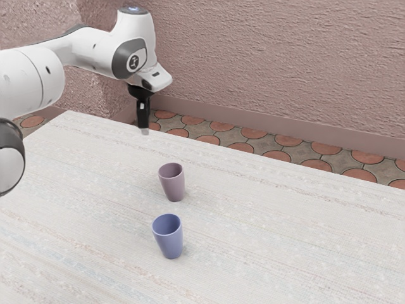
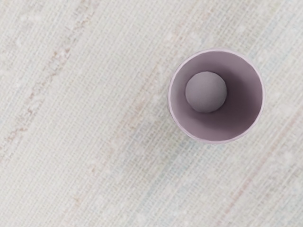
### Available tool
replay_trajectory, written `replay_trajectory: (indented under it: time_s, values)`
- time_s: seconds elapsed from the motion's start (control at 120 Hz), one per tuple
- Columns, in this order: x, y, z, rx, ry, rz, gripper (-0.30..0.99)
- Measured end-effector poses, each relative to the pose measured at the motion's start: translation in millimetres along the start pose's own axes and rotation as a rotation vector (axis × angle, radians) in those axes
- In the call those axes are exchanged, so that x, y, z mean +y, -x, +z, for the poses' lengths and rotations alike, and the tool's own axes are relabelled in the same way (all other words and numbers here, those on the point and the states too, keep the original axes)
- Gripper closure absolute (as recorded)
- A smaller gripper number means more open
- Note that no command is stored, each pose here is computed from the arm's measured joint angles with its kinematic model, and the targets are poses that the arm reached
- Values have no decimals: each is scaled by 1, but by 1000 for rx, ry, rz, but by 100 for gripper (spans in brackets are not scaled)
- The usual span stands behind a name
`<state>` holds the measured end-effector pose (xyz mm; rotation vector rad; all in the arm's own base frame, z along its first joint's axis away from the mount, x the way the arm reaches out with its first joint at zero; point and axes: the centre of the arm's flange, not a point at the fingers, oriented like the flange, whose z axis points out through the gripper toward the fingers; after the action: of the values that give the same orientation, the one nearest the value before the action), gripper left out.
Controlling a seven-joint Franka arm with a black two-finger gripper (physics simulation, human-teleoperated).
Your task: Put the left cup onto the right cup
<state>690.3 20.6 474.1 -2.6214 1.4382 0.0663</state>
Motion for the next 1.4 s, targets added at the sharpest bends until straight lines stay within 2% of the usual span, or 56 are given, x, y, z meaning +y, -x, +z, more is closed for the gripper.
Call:
replay_trajectory:
  time_s: [0.475,1.033,1.233,1.4]
  values:
    - [7,-48,67,7,37,101,0]
    - [6,-57,124,-2,71,128,0]
    - [7,-61,136,-2,79,135,12]
    - [9,-62,144,-1,85,138,32]
